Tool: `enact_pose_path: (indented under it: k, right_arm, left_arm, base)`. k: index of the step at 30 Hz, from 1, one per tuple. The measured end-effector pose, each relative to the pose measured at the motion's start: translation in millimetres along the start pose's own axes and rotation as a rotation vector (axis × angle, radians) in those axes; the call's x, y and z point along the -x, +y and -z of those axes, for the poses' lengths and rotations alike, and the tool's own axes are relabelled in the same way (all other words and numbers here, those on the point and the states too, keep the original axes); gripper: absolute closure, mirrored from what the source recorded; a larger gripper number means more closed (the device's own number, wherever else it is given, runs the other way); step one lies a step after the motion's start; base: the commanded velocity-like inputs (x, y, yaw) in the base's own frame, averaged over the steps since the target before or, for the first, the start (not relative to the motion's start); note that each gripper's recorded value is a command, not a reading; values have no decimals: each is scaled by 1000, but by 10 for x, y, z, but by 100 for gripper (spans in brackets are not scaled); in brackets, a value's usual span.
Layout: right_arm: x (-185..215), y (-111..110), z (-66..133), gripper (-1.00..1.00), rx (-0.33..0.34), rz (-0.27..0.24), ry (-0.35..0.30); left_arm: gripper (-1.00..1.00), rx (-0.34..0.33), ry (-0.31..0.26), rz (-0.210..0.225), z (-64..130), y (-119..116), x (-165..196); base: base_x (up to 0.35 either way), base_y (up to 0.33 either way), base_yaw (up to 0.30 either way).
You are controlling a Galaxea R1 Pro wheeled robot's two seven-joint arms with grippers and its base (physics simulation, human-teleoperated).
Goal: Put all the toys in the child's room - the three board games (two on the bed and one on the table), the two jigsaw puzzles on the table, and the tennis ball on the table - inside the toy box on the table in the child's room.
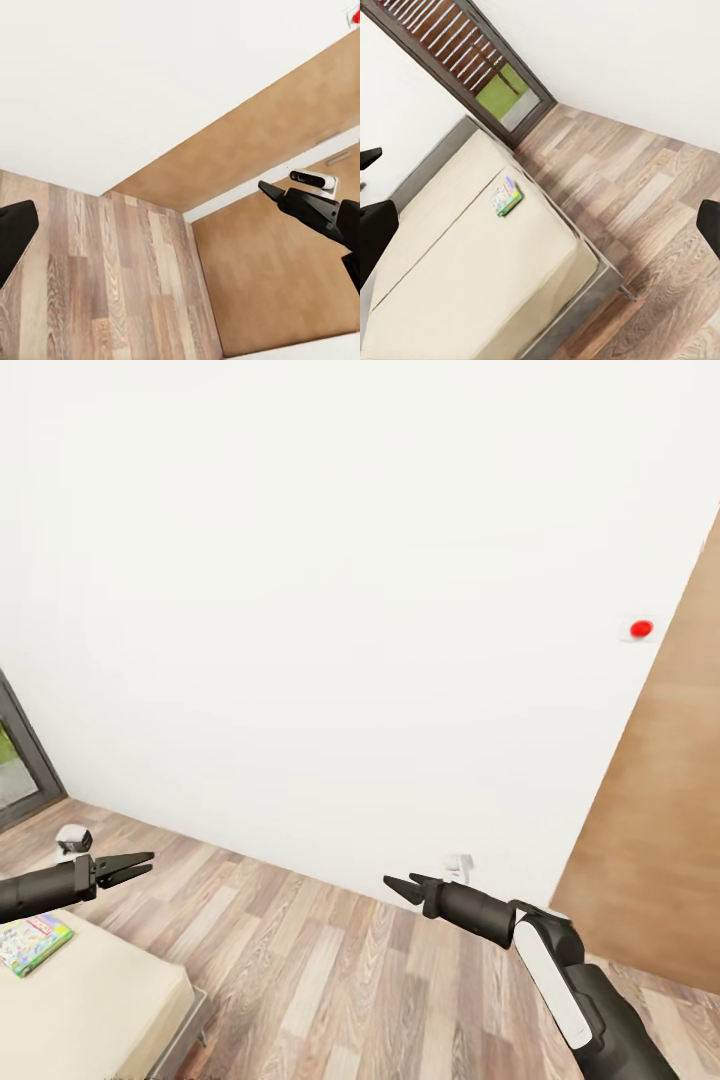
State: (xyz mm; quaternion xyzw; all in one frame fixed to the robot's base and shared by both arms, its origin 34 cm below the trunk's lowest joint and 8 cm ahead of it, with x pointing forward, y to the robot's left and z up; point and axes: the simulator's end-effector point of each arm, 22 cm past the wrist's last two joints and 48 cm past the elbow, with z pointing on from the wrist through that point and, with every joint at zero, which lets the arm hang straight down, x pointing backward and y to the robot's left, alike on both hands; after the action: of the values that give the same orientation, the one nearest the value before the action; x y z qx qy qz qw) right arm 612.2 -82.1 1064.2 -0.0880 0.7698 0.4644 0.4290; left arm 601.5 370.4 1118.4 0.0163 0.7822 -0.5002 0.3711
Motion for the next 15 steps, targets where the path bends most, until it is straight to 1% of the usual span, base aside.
enact_pose_path:
  k: [5, 15]
  right_arm:
    - [-1, -2, -1, -100, 0, 0, 1]
    - [0, -10, -2, -100, -4, -1, 0]
  left_arm:
    - [-100, 0, 0, 0, -1, 1, 1]
    - [-100, 0, 0, 0, -2, 3, 0]
  base:
    - [77, 0, 292]
    - [11, 0, 292]
